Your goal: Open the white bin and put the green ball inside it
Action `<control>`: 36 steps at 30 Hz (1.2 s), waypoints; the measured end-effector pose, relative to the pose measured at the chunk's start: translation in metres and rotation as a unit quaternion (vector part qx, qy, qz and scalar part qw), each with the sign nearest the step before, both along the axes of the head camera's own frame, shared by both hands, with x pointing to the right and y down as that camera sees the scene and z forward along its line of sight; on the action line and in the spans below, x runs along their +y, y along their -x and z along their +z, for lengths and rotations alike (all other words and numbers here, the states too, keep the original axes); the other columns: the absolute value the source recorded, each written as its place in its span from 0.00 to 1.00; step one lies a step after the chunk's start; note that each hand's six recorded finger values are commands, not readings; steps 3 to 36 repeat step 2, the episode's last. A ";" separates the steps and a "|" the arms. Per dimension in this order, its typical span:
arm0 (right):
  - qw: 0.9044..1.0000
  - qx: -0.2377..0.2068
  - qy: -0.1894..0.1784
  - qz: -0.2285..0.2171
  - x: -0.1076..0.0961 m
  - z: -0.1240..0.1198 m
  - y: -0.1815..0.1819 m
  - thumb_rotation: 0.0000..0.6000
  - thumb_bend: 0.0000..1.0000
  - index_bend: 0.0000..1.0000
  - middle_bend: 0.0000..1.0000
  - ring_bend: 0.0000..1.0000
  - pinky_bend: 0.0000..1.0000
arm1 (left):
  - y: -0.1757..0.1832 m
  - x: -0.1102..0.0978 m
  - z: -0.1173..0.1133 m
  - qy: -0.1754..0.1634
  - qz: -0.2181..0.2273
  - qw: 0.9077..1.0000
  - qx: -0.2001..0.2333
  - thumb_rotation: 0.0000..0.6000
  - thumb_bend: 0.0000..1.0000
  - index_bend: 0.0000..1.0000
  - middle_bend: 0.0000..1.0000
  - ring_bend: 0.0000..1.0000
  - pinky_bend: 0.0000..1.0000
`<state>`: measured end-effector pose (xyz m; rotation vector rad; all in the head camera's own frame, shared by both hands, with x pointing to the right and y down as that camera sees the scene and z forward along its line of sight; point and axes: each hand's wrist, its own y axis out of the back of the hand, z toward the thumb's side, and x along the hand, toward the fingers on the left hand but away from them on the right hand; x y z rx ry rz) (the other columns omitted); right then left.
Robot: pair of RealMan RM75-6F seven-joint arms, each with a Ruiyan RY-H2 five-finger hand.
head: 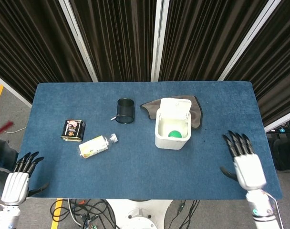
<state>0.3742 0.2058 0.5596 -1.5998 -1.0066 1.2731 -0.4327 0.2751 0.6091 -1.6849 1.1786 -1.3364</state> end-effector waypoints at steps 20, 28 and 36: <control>0.999 0.012 0.018 0.024 0.020 0.006 -0.025 1.00 0.00 0.00 0.00 0.00 0.00 | 0.000 -0.001 -0.002 -0.002 0.002 1.000 -0.002 1.00 0.10 0.19 0.10 0.03 0.14; 0.999 0.012 0.018 0.024 0.020 0.006 -0.025 1.00 0.00 0.00 0.00 0.00 0.00 | 0.000 -0.001 -0.002 -0.002 0.002 1.000 -0.002 1.00 0.10 0.19 0.10 0.03 0.14; 0.999 0.012 0.018 0.024 0.020 0.006 -0.025 1.00 0.00 0.00 0.00 0.00 0.00 | 0.000 -0.001 -0.002 -0.002 0.002 1.000 -0.002 1.00 0.10 0.19 0.10 0.03 0.14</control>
